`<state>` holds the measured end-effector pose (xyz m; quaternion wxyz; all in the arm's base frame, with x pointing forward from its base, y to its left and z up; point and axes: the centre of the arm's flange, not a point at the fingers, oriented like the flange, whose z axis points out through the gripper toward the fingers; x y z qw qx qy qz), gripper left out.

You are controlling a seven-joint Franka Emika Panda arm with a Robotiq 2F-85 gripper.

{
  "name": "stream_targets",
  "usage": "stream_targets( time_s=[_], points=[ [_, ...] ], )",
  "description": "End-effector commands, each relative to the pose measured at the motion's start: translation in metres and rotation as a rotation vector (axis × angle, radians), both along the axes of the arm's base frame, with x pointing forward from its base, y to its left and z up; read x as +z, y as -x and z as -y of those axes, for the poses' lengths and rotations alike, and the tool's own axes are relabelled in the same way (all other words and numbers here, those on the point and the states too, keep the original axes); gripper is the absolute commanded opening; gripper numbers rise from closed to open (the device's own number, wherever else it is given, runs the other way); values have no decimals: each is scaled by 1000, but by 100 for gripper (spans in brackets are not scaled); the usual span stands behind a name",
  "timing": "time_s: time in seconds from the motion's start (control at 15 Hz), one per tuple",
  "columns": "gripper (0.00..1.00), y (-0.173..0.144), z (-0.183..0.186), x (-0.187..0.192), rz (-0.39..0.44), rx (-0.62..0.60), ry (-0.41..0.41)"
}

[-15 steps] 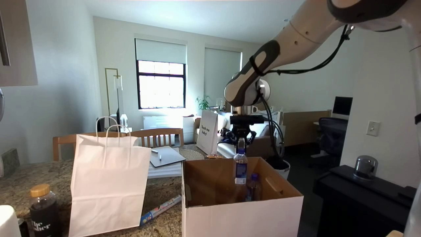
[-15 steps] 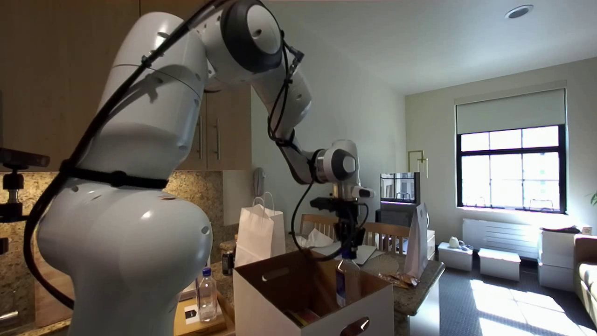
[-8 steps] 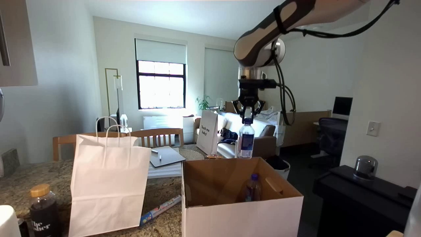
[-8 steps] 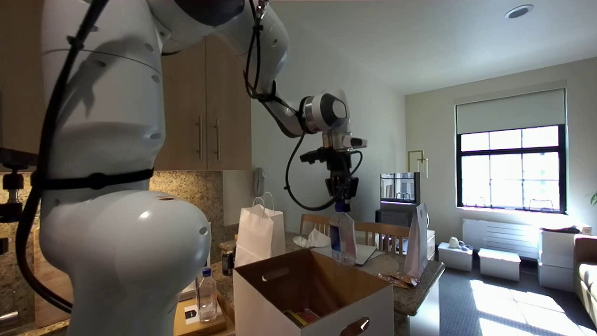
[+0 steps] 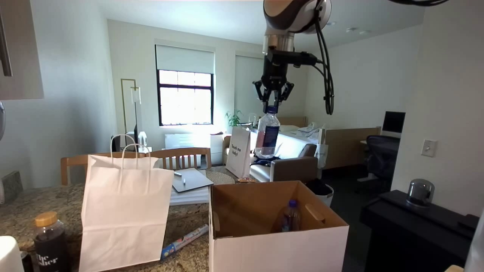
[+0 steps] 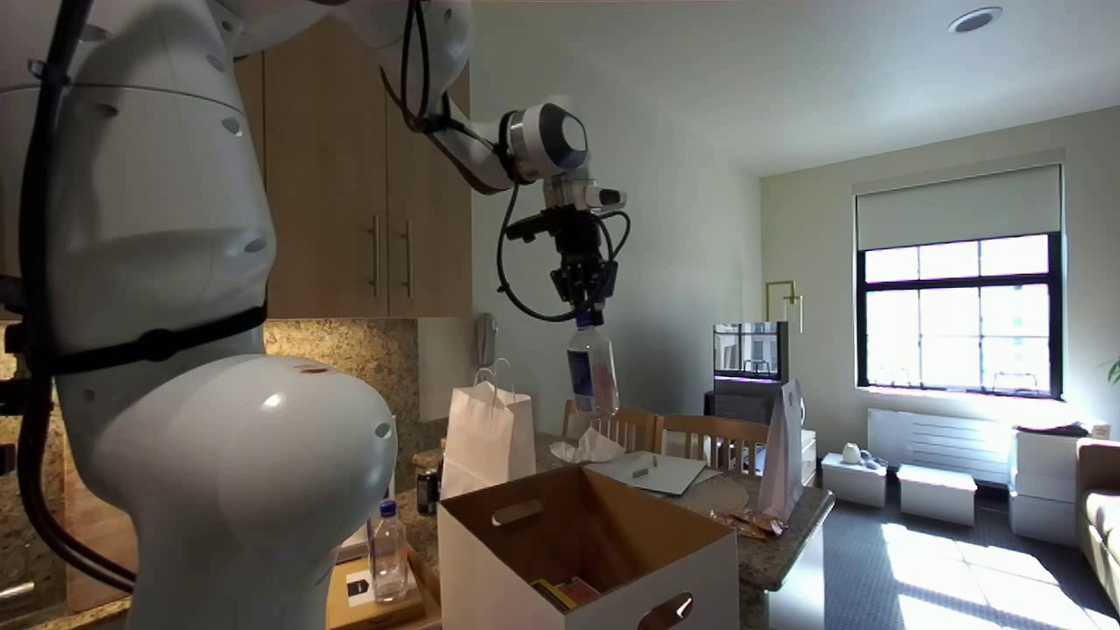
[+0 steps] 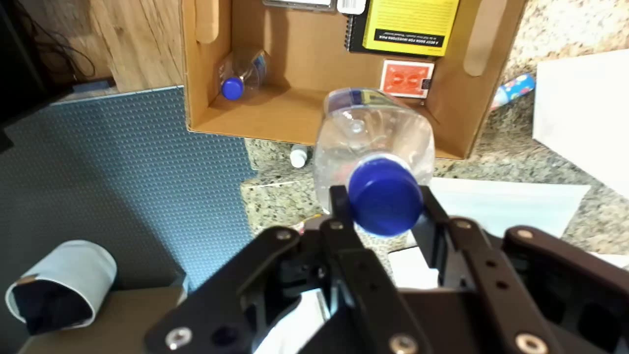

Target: Remove the water bottles from the box

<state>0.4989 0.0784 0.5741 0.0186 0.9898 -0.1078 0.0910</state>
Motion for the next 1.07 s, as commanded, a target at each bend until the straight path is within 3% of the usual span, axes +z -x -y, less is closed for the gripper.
stream_targets(
  time_s=[0.0,0.2,0.27,0.53,0.6,1.0],
  points=[
    [14,16,-51,6,28,143,36],
    [13,23,-83,4,35,217,56],
    [35,21,-79,4,17,161,35],
    [35,24,-89,4,18,187,41],
    [13,24,-88,4,18,188,41],
    [13,39,-169,-14,-28,478,43]
  ],
)
